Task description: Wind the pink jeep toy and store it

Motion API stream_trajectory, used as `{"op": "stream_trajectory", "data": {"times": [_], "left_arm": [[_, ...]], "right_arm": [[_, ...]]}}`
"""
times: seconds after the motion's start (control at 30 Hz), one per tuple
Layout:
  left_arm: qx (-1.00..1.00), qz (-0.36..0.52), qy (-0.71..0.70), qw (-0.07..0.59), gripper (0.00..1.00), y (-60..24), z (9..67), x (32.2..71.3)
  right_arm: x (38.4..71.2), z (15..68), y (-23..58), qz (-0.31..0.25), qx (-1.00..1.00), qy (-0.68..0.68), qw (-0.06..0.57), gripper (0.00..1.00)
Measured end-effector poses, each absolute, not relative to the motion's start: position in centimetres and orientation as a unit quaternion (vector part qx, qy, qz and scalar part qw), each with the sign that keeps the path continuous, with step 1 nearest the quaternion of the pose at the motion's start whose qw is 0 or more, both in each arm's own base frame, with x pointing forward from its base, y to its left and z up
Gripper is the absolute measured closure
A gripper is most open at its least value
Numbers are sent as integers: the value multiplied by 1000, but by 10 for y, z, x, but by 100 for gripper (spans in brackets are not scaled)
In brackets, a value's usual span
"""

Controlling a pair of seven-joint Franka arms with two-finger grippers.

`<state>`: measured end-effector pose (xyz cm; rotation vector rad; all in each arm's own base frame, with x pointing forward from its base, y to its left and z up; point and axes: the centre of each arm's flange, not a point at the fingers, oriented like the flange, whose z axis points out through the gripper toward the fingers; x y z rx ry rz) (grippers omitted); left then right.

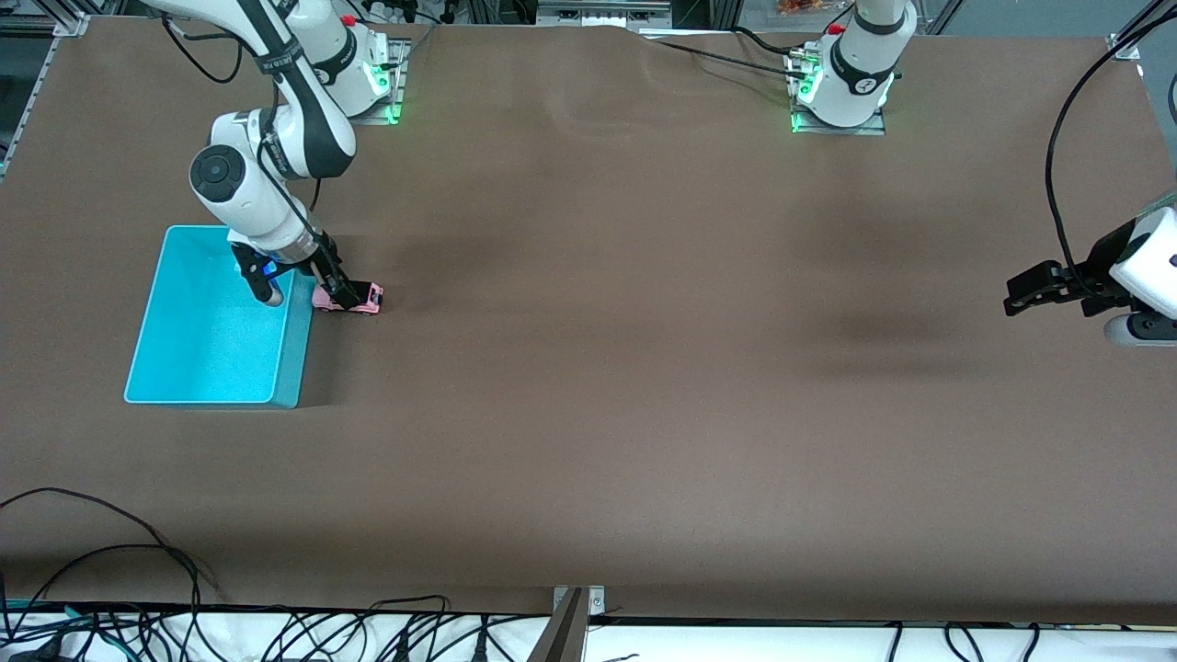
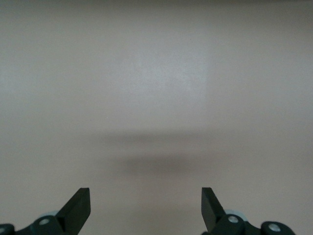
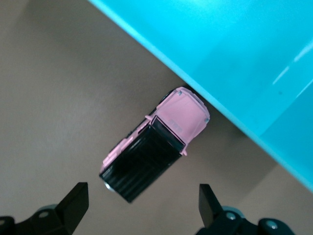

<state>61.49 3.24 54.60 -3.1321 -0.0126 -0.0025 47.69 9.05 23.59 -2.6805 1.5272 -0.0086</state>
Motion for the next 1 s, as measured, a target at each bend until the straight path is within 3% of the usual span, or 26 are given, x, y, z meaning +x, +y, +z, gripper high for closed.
{"op": "stream_trajectory", "data": {"times": [1.0], "left_arm": [[-1000,2,-4,5,0,32,545,614]], "right_arm": [[474,195,82,11,-820,571,22,0]]}}
